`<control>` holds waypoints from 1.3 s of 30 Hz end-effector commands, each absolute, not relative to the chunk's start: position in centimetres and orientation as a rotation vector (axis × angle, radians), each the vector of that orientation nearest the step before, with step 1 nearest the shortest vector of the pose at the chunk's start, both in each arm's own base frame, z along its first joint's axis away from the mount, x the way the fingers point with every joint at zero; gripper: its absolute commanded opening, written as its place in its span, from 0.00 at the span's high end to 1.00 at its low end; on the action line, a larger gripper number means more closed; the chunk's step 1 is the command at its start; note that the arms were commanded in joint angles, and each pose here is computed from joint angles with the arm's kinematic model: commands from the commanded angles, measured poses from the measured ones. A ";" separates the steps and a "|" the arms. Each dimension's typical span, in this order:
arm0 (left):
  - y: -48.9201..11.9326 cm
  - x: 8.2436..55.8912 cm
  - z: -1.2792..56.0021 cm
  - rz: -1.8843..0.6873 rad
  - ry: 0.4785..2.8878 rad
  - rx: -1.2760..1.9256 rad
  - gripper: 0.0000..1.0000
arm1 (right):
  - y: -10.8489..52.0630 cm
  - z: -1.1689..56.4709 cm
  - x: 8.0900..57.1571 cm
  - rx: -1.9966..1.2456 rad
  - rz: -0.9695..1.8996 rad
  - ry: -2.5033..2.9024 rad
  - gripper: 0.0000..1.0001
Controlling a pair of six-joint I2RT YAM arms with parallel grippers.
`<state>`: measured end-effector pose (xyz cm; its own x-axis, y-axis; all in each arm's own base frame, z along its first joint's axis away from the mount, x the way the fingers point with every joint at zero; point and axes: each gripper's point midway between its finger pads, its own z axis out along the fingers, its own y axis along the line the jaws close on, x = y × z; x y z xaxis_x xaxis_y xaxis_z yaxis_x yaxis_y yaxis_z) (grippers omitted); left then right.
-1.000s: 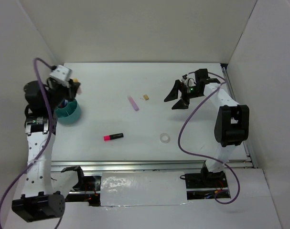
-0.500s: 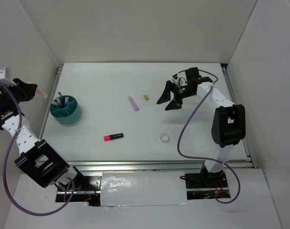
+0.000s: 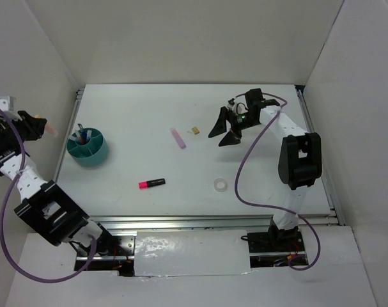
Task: Sort the stationery into containers
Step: Place the stationery in the storage box.
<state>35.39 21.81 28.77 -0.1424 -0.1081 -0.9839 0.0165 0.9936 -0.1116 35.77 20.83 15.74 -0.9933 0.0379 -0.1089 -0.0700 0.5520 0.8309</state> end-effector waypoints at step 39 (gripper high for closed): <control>20.7 38.6 19.3 -0.180 1.882 -0.097 0.67 | 22.7 18.9 35.4 -0.155 1.449 2.613 0.13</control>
